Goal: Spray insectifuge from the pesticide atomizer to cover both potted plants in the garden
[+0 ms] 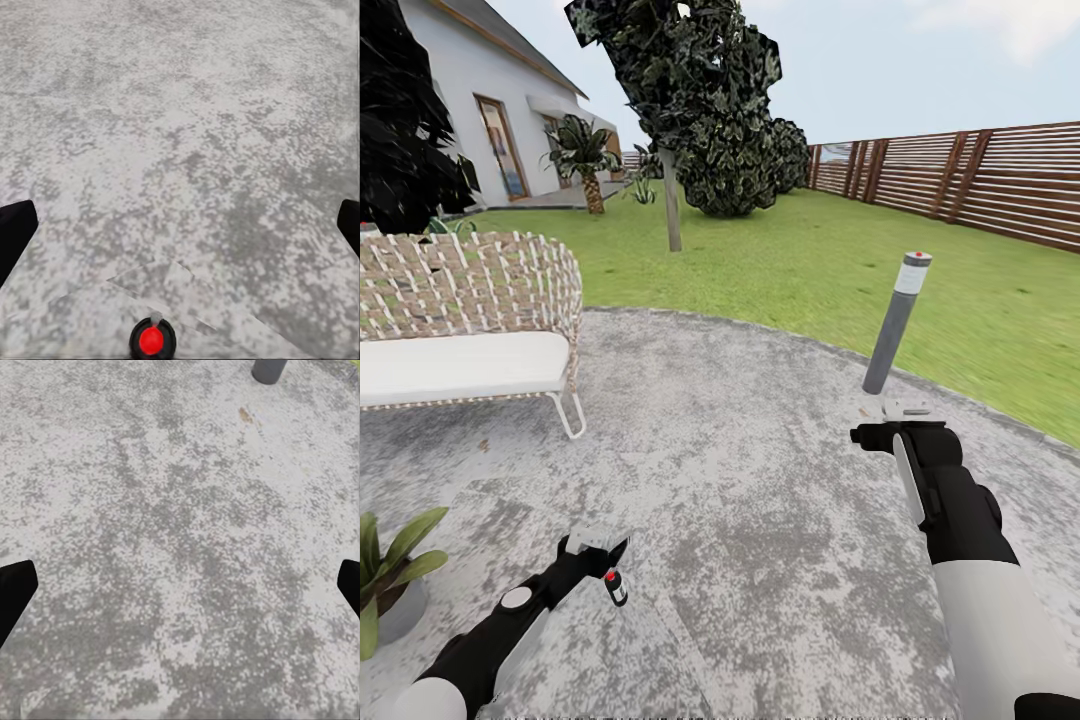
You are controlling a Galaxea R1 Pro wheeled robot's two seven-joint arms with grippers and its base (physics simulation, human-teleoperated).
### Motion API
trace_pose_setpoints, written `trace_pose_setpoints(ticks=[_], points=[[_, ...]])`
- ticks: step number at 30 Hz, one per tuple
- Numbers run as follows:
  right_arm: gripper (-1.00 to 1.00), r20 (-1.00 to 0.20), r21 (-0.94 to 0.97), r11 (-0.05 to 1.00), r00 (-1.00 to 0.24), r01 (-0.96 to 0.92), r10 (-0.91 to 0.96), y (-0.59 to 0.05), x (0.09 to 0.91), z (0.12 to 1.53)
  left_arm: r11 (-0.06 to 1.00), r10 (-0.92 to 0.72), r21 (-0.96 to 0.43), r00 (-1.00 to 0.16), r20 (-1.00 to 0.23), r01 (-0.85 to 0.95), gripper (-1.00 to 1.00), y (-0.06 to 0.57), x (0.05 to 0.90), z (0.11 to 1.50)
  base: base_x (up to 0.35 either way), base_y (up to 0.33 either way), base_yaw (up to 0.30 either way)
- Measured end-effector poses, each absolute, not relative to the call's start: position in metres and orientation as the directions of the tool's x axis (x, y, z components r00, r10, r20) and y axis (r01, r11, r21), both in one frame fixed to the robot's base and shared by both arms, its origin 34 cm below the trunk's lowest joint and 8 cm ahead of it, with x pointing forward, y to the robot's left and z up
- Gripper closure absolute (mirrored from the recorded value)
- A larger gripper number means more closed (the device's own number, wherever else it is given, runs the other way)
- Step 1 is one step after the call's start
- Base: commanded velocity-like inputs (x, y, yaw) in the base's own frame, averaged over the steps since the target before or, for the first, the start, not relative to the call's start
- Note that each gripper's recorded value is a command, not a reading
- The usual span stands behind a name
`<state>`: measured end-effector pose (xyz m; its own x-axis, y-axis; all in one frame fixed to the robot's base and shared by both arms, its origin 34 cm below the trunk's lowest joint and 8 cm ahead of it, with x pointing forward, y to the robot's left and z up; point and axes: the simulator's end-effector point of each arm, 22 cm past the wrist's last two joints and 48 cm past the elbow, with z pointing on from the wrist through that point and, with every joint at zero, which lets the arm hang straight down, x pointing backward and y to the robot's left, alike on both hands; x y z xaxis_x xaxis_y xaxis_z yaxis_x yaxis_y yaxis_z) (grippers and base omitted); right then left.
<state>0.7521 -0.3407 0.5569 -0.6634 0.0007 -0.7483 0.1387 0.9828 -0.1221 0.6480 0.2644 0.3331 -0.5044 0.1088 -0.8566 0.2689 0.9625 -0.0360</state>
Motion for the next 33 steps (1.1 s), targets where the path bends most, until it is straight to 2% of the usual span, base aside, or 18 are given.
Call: trace_pose_setpoints(ticks=[10, 16, 23, 33], points=[[-1.00, -0.721, -0.128, 0.983, -0.693, 0.134, 0.001, -0.341, 0.754, 0.528, 0.930, 0.167, -0.039, -0.515, -0.841, 0.365, -1.00, 0.285, 0.634, 0.316, 0.000, 0.000, 0.000], [-1.00, -0.703, -0.131, 0.983, -0.711, 0.131, 0.001, -0.341, 0.754, 0.511, 0.939, 0.175, 0.038, -0.377, -0.910, 0.343, -1.00, 0.290, 0.651, 0.334, 0.000, 0.000, 0.000], [-1.00, -0.683, -0.135, 0.983, -0.731, 0.127, 0.001, -0.341, 0.754, 0.491, 0.943, 0.188, 0.096, -0.272, -0.944, 0.320, -1.00, 0.294, 0.657, 0.342, 0.000, 0.000, 0.000], [-1.00, -0.652, -0.140, 0.983, -0.758, 0.121, 0.001, -0.341, 0.753, 0.463, 0.943, 0.180, 0.086, -0.276, -0.944, 0.322, -1.00, 0.288, 0.648, 0.320, 0.000, 0.000, 0.000]])
